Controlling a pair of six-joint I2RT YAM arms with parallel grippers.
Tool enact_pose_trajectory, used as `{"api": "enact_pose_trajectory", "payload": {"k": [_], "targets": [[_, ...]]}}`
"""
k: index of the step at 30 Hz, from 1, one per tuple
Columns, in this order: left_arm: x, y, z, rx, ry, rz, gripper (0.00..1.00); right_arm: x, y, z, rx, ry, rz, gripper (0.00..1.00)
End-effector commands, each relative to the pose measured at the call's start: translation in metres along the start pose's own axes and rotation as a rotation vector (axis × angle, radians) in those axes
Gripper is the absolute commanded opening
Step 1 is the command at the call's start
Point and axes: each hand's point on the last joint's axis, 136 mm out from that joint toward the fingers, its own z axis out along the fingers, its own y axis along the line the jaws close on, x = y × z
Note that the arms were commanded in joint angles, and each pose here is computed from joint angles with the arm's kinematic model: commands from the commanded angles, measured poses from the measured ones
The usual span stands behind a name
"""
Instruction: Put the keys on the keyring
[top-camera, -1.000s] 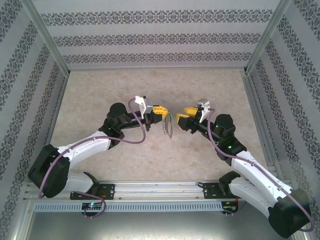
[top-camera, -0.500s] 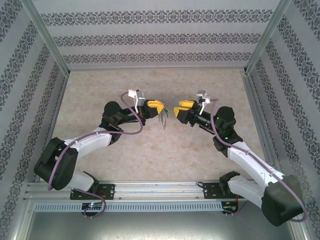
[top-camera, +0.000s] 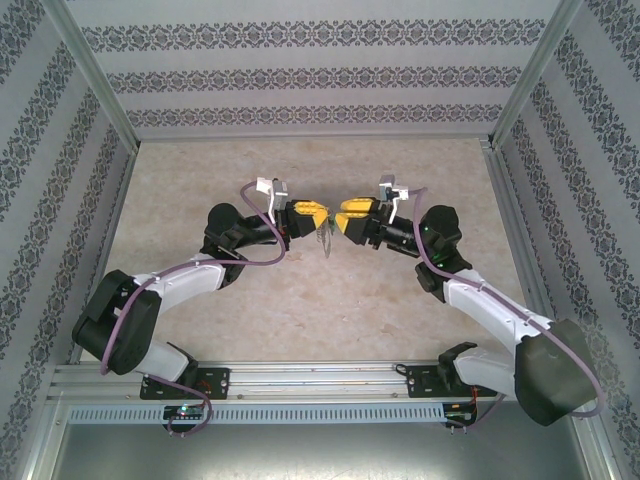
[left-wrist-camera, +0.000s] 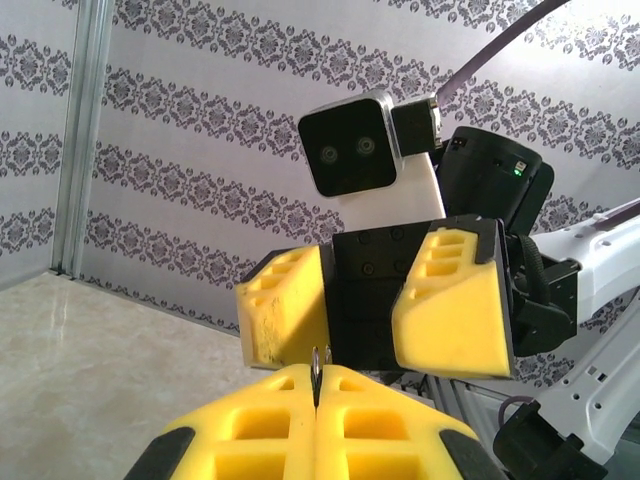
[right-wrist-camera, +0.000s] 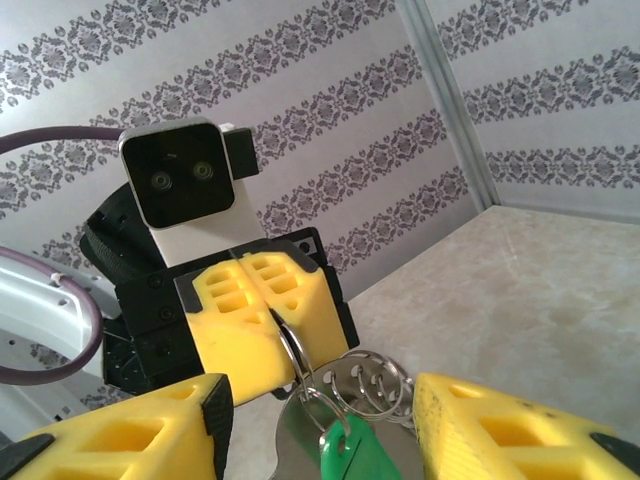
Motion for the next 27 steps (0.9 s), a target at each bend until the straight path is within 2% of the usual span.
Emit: {"api": "enact_pose_trajectory", "payload": {"k": [1, 11, 16, 22, 25, 27], "targets": [[-0.023, -0.011, 0.000, 0.049, -0.063, 0.054, 0.00, -0.015, 0.016, 0.007, -0.069, -0.027, -0.046, 0.51], [-0.022, -0.010, 0.001, 0.049, -0.065, 0.050, 0.00, -0.010, 0.015, 0.016, -0.094, -0.021, -0.031, 0.43], [-0.024, -0.010, 0.001, 0.050, -0.070, 0.053, 0.00, -0.009, 0.014, 0.018, -0.100, -0.020, -0.027, 0.30], [-0.024, -0.009, 0.001, 0.047, -0.072, 0.052, 0.00, -0.008, 0.014, 0.019, -0.104, -0.015, -0.024, 0.06], [-0.024, -0.010, 0.001, 0.046, -0.071, 0.052, 0.00, -0.006, 0.013, 0.018, -0.097, -0.014, -0.022, 0.00], [-0.024, -0.009, 0.001, 0.041, -0.070, 0.051, 0.00, -0.006, 0.011, 0.017, -0.091, -0.014, -0.022, 0.00]]}}
